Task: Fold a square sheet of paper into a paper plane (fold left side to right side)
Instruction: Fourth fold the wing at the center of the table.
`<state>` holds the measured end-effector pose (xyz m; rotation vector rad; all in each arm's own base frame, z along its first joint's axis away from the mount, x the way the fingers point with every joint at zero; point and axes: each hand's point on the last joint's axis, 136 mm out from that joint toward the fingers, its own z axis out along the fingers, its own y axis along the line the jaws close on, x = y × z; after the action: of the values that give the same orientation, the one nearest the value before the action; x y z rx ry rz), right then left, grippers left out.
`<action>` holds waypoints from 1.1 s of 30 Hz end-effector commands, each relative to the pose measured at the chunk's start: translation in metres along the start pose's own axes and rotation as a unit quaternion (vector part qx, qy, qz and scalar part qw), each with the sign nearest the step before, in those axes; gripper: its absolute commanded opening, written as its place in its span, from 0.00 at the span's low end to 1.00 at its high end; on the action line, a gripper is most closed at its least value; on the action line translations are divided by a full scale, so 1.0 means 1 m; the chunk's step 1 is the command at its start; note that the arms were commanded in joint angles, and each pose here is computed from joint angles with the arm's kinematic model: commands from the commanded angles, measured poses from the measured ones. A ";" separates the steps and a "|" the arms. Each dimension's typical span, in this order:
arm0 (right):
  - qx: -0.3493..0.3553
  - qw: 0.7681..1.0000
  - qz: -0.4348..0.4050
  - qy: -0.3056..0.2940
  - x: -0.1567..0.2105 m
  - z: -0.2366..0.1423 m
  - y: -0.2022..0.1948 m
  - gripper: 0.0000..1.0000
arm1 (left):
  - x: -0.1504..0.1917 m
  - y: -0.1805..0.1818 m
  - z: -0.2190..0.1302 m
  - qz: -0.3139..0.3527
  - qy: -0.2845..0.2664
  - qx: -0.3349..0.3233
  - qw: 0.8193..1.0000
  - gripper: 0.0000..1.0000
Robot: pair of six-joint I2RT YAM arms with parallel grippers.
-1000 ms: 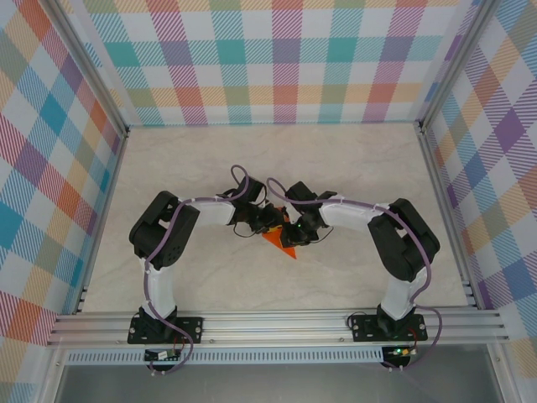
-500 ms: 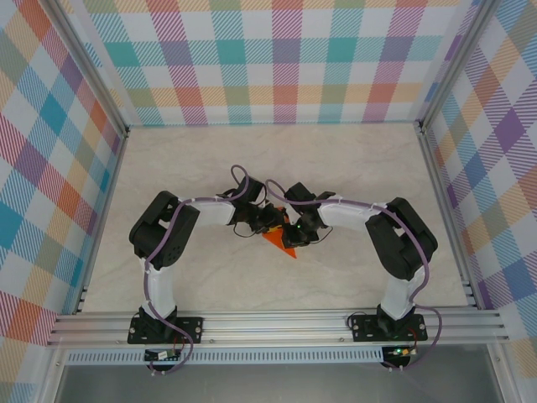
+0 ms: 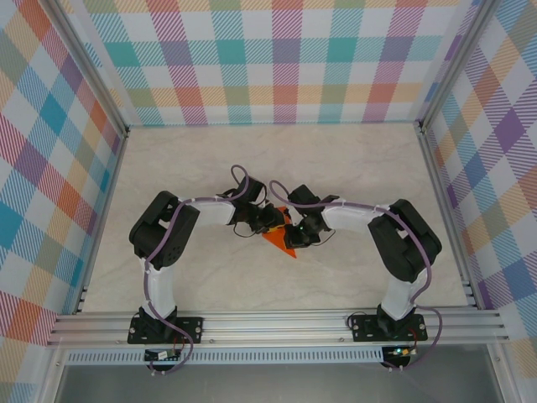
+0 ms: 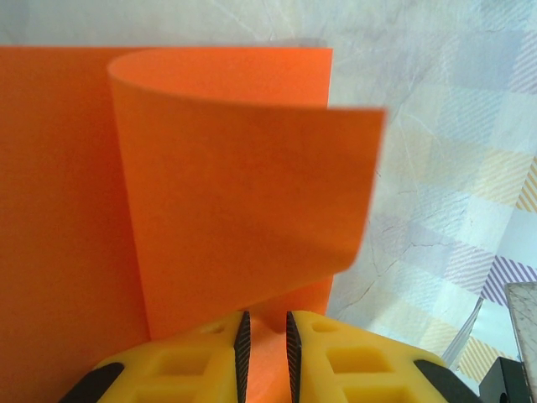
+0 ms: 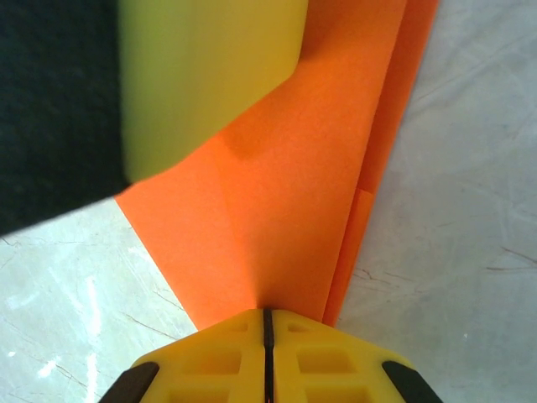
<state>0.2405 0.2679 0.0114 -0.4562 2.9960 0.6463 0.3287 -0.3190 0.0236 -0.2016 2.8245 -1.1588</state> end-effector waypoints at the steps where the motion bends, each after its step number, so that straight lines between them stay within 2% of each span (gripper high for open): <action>1: 0.060 0.992 0.037 0.101 0.061 0.021 -0.038 0.08 | 0.001 0.039 0.001 -0.026 0.012 -0.064 0.998 0.22; 23: 0.060 0.991 0.035 0.111 0.069 0.022 -0.040 0.05 | -0.118 0.063 -0.031 -0.038 -0.044 -0.048 0.997 0.22; 26: 0.060 0.991 0.036 0.113 0.069 0.023 -0.040 0.05 | -0.134 0.057 -0.039 -0.036 -0.056 -0.034 0.997 0.22; 33: 0.060 0.991 0.037 0.112 0.068 0.023 -0.040 0.03 | -0.145 0.026 -0.080 -0.010 -0.075 -0.020 0.997 0.22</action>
<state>0.2427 0.2715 0.0119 -0.4633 2.9553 0.6840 0.4556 -0.2308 0.0381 -0.3605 2.7621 -1.0880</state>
